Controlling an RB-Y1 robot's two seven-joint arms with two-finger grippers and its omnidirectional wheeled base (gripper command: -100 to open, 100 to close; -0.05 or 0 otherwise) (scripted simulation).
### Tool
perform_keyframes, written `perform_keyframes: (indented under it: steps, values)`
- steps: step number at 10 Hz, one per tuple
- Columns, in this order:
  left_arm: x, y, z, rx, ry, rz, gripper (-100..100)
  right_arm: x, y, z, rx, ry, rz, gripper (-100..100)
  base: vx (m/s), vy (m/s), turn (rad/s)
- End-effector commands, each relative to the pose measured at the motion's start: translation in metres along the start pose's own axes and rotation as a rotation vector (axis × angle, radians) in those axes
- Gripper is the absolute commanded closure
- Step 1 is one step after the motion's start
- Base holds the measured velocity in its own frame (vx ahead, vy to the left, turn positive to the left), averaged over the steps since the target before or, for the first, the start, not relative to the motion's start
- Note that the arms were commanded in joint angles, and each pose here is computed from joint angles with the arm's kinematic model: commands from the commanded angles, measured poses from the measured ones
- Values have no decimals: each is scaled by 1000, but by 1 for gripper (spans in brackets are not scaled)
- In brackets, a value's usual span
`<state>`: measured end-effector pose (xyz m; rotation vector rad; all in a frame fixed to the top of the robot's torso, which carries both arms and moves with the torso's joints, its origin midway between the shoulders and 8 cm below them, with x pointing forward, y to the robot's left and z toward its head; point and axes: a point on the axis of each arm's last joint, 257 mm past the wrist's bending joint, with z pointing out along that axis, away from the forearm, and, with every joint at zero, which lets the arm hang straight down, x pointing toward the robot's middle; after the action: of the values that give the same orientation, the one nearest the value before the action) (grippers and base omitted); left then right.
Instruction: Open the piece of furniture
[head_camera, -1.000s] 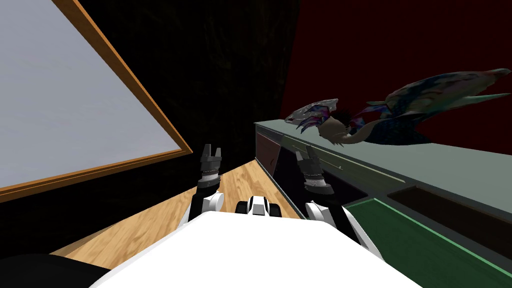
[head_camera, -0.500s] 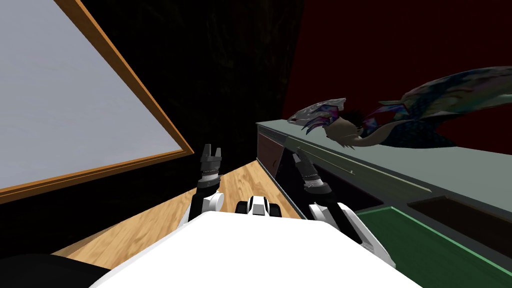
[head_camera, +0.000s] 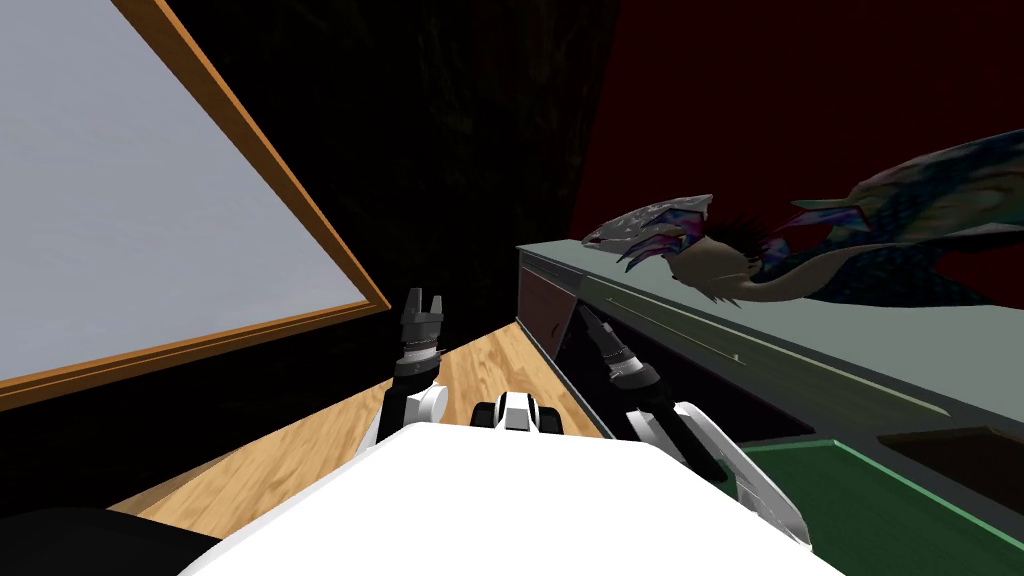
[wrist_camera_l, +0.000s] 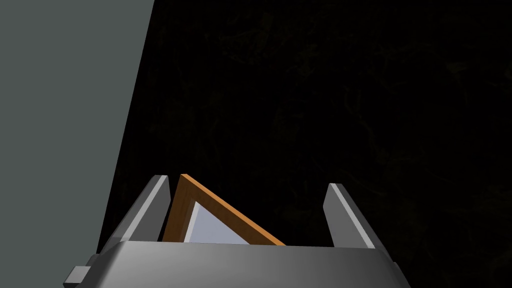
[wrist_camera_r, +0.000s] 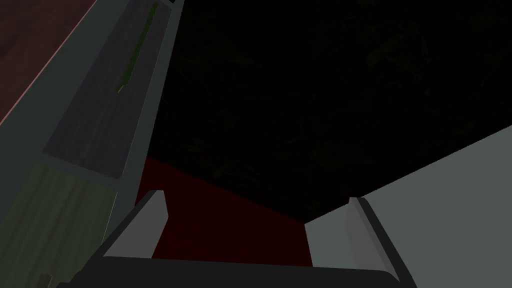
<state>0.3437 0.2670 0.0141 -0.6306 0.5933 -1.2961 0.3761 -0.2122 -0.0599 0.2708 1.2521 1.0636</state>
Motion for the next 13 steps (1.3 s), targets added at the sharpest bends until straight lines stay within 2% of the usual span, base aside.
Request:
perform_keyframes:
  steps: [1, 2, 3, 4, 8, 9, 10, 11, 12, 13]
  values:
    - [0, 0, 0, 0, 0, 0, 0, 10, -13, -1, 22, 83, -123, -100, 50, 57, 23]
    - [0, 0, 0, 0, 0, 0, 0, 11, -13, -2, 20, 91, -128, -100, 41, 44, 13]
    - [0, 0, 0, 0, 0, 0, 0, 17, -22, -4, 33, 136, -202, -100, 46, 52, 29]
    - [0, 0, 0, 0, 0, 0, 0, 17, -23, -4, 32, 142, -206, -100, 37, 47, 15]
    - [0, 0, 0, 0, 0, 0, 0, 30, -55, -14, 65, 287, -447, -100, 59, 62, 25]
    - [0, 0, 0, 0, 0, 0, 0, 30, -56, -15, 62, 300, -457, -100, 40, 46, 17]
    - [0, 0, 0, 0, 0, 0, 0, 31, -68, -19, 73, 343, -538, -100, 60, 49, 34]
    - [0, 0, 0, 0, 0, 0, 0, 31, -69, -20, 71, 353, -546, -100, 46, 45, 15]
    - [0, 0, 0, 0, 0, 0, 0, 31, -82, -24, 81, 395, -628, -100, 55, 52, 23]
    - [0, 0, 0, 0, 0, 0, 0, 31, -82, -25, 78, 405, -637, -100, 47, 49, 18]
